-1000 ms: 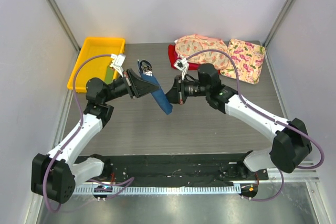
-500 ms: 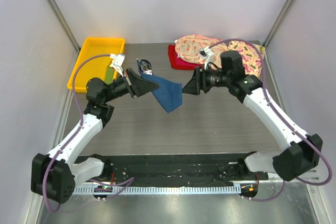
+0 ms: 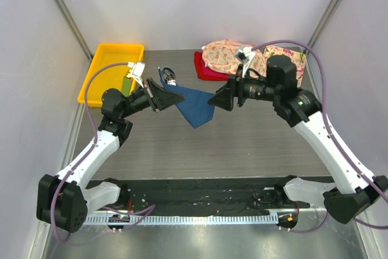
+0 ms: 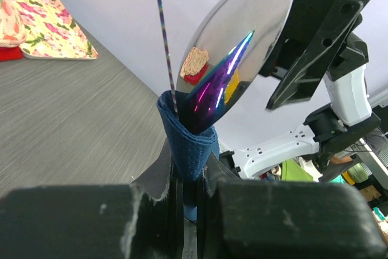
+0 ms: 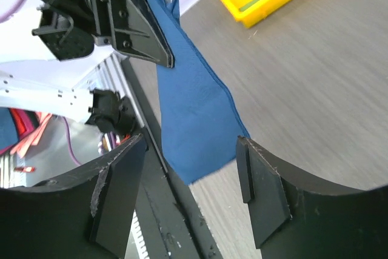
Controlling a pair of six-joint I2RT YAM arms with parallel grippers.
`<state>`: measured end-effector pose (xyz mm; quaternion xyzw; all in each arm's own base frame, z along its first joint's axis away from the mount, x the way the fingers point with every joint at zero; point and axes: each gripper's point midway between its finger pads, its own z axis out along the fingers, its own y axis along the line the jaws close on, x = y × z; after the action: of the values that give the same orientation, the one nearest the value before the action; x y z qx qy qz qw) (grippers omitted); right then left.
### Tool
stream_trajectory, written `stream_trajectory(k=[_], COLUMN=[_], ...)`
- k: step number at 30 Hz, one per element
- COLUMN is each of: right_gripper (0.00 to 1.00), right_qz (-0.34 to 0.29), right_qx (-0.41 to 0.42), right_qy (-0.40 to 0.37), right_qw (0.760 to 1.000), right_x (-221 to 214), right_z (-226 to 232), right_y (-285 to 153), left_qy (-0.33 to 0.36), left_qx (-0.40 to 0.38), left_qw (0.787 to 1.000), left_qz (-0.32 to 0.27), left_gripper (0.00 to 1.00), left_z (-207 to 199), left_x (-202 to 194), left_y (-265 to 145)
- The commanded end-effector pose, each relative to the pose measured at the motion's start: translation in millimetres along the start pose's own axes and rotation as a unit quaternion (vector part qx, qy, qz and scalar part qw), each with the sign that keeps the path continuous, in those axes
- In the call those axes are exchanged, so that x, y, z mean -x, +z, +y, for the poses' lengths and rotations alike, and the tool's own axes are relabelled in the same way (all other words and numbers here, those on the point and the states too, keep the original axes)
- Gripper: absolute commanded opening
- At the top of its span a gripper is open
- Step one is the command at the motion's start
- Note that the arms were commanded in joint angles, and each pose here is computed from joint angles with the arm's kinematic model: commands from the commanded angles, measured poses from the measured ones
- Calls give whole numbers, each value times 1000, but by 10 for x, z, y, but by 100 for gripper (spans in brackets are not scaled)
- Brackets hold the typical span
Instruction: Place the utensils on the paper napkin and roll it up
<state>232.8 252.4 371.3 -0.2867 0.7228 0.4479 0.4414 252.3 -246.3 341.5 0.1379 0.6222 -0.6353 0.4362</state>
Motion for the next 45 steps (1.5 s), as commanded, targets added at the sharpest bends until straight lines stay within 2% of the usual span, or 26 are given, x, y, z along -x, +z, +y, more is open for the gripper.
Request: stream_trajectory(k=[1,15,26,34,37,43,45], right_gripper=[70,73,70,51,48,33,22], right_qz=[3,28,32,37,47,59,60], right_qx=[25,76,139,183,192,201,204], right_qy=[-6,20,53,59,67,76,81], right_qw=[1000,997,988,981,978,975,974], right_x=[-13,-408,-524,-596,-651,-729,-745], right_z=[129,189,375,544,571,607,628], right_y=[281,816,965,1004,1001,943,911], left_qy=[33,37,38,35,35,39,39], left_qx=[-23,-32,-48,-59,-69,-88,-90], left_qw=[999,999,998,998,997,995,995], left_qz=[-22,-22,-17,-12,-4,13,14], left_gripper=[0,0,0,0,0,0,0], left_z=[-181,-258,-327,-388,-430,-524,-523], left_x=[163,198,167,133,104,30,17], left_y=[29,33,61,73,66,27,27])
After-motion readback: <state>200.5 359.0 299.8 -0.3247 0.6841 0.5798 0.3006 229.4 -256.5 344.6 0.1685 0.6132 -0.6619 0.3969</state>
